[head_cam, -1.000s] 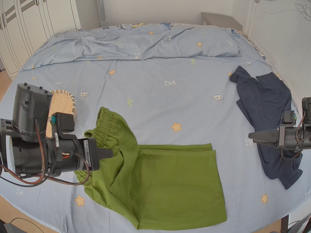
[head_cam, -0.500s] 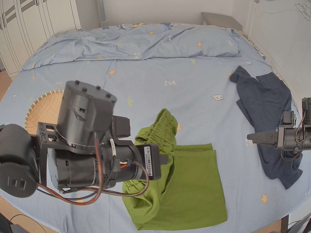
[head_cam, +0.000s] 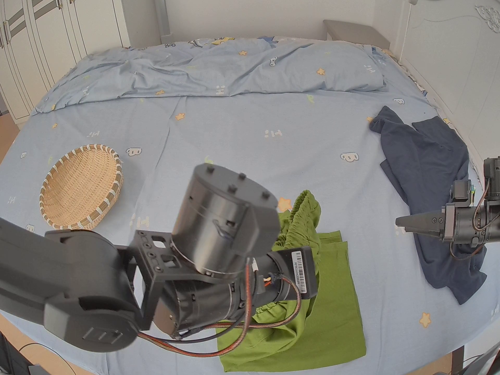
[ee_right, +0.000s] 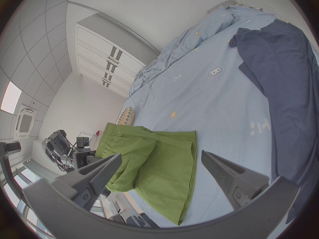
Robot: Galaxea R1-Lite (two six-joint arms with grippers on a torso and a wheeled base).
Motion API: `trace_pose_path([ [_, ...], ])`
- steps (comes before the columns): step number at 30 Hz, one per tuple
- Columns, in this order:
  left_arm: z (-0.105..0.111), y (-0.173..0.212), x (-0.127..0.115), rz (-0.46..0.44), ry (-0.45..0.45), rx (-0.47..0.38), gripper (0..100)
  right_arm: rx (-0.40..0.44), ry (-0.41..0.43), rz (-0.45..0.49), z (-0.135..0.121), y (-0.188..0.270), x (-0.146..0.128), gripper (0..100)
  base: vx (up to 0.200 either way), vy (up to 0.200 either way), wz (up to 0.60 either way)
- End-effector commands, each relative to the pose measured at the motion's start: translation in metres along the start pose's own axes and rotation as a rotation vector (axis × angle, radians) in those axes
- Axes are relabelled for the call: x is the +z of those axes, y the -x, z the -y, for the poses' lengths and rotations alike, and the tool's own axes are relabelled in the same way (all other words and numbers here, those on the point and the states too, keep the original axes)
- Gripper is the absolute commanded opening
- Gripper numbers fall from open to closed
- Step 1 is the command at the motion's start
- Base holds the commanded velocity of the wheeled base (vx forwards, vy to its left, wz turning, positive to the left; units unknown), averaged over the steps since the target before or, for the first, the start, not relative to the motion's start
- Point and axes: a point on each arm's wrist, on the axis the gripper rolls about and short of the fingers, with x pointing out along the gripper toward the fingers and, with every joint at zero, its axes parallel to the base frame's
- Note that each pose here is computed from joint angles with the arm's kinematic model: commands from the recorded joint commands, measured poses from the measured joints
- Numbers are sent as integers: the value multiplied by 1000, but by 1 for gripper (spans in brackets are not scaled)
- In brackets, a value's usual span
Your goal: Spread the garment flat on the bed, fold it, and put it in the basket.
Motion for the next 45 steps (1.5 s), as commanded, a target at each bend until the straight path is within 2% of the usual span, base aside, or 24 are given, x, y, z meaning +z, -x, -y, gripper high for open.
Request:
trace_pose_path([
  [1, 1, -13, -10, -34, 7, 15, 0, 0, -3, -4, 1, -1, 0, 100, 0, 0, 0],
  [7, 9, -20, -16, -35, 25, -14, 0, -2, -8, -10, 4, -3, 0, 100, 0, 0, 0],
  [8, 11, -23, -19, -32, 21, -28, 100, -2, -8, -10, 4, -3, 0, 100, 0, 0, 0],
  [12, 17, -30, -23, -10, 32, -71, 100, -2, -5, -9, 4, -3, 0, 100, 0, 0, 0],
  [21, 23, -30, -20, 37, 131, -138, 100, -2, -5, -9, 4, -3, 0, 100, 0, 0, 0],
  [27, 17, -30, -17, 45, 164, -133, 100, -2, -6, -8, 4, -3, 0, 100, 0, 0, 0],
  [28, 3, -30, -10, 56, 188, -97, 100, -1, -4, -8, 3, -3, 0, 100, 0, 0, 0],
  [29, -4, -31, -6, 59, 198, -83, 100, 1, -4, -8, 3, -3, 0, 100, 0, 0, 0],
  [31, -31, -27, 4, 34, 234, -63, 100, 4, -3, -10, 1, -3, -1, 100, 0, 0, 0],
  [32, -33, -27, 5, 34, 238, -62, 100, 5, -2, -11, 1, -3, -1, 100, 0, 0, 0],
  [33, -59, -18, 19, 18, 283, -63, 100, 23, -2, -27, -2, -6, -4, 100, 0, 0, 0],
  [35, -92, -9, 29, -9, 340, -63, 100, 59, 12, -63, -11, -12, -10, 100, 0, 0, 0],
  [38, -134, -1, 30, -64, 411, -44, 100, 135, 47, -138, -32, -27, -21, 100, 0, 0, 0],
  [39, -134, -1, 30, -64, 411, -44, 100, 135, 47, -138, -32, -27, -21, 100, 0, 0, 0],
  [42, -163, -1, 19, -131, 466, -19, 100, 160, 55, -229, -45, -44, -39, 100, 0, 0, 0],
  [43, -163, -1, 19, -131, 466, -19, 100, 160, 55, -229, -45, -44, -39, 100, 0, 0, 0],
  [45, -173, -13, 15, -126, 460, -17, 100, 127, 27, -299, -35, -59, -51, 100, 0, 0, 0],
])
